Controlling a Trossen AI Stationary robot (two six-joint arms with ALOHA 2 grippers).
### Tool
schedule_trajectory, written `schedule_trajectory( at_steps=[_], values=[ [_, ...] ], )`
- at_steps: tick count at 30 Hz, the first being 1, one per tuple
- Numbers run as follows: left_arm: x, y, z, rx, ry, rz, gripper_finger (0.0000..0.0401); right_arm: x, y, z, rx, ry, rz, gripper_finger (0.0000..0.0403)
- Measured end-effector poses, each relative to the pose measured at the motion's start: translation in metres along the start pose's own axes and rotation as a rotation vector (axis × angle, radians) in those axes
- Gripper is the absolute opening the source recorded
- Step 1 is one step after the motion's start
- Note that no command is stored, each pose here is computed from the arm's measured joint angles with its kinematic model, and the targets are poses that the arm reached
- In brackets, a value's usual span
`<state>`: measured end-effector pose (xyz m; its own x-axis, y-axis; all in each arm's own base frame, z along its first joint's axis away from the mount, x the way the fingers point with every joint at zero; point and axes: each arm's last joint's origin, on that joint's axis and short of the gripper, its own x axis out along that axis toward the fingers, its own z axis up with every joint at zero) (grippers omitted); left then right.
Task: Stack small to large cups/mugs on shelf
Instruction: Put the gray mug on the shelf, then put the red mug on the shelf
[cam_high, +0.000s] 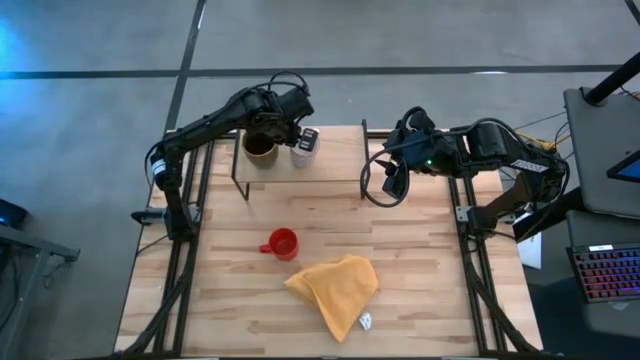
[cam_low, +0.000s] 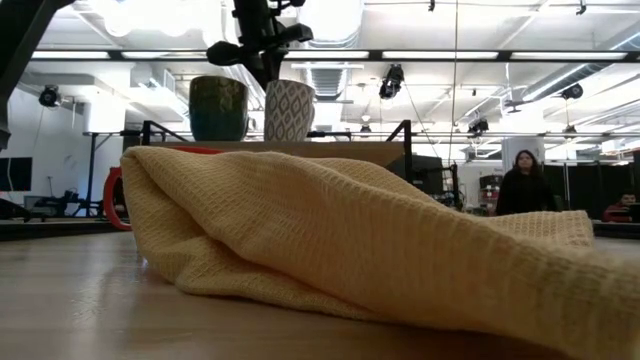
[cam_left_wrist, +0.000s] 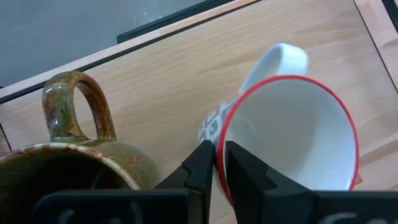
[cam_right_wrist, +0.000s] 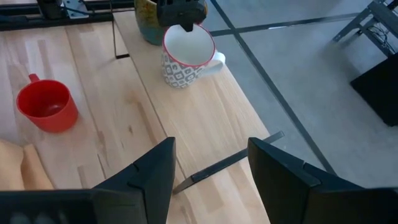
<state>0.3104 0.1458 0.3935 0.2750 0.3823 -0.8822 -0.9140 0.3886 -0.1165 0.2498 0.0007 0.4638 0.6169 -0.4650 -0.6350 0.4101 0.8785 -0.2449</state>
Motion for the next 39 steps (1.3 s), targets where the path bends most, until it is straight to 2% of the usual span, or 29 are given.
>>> schedule_trajectory(
  at_steps=[17, 23, 28, 31, 35, 39],
  values=[
    [-0.006, 0.001, 0.0, -0.003, -0.007, -0.015, 0.0027, 0.0, 0.0, 0.0, -0.011, 0.0, 0.0, 0.0194],
    [-0.02, 0.003, 0.005, -0.012, -0.064, -0.027, 0.0028, 0.0, 0.0, 0.0, -0.018, 0.0, 0.0, 0.0194],
    [-0.044, 0.006, 0.002, -0.002, -0.115, -0.067, 0.0028, 0.0, 0.0, 0.0, -0.02, 0.0, -0.001, 0.0194],
    [-0.066, 0.005, -0.013, 0.044, -0.142, -0.077, 0.0028, -0.002, -0.001, -0.001, -0.02, 0.0, -0.001, 0.0194],
    [-0.098, 0.002, -0.055, 0.097, -0.141, -0.048, 0.0028, -0.007, -0.005, -0.002, -0.003, -0.015, 0.001, 0.0194],
    [-0.118, -0.005, -0.099, 0.204, -0.128, -0.122, 0.0028, -0.014, -0.009, -0.003, 0.026, -0.031, 0.004, 0.0194]
  ],
)
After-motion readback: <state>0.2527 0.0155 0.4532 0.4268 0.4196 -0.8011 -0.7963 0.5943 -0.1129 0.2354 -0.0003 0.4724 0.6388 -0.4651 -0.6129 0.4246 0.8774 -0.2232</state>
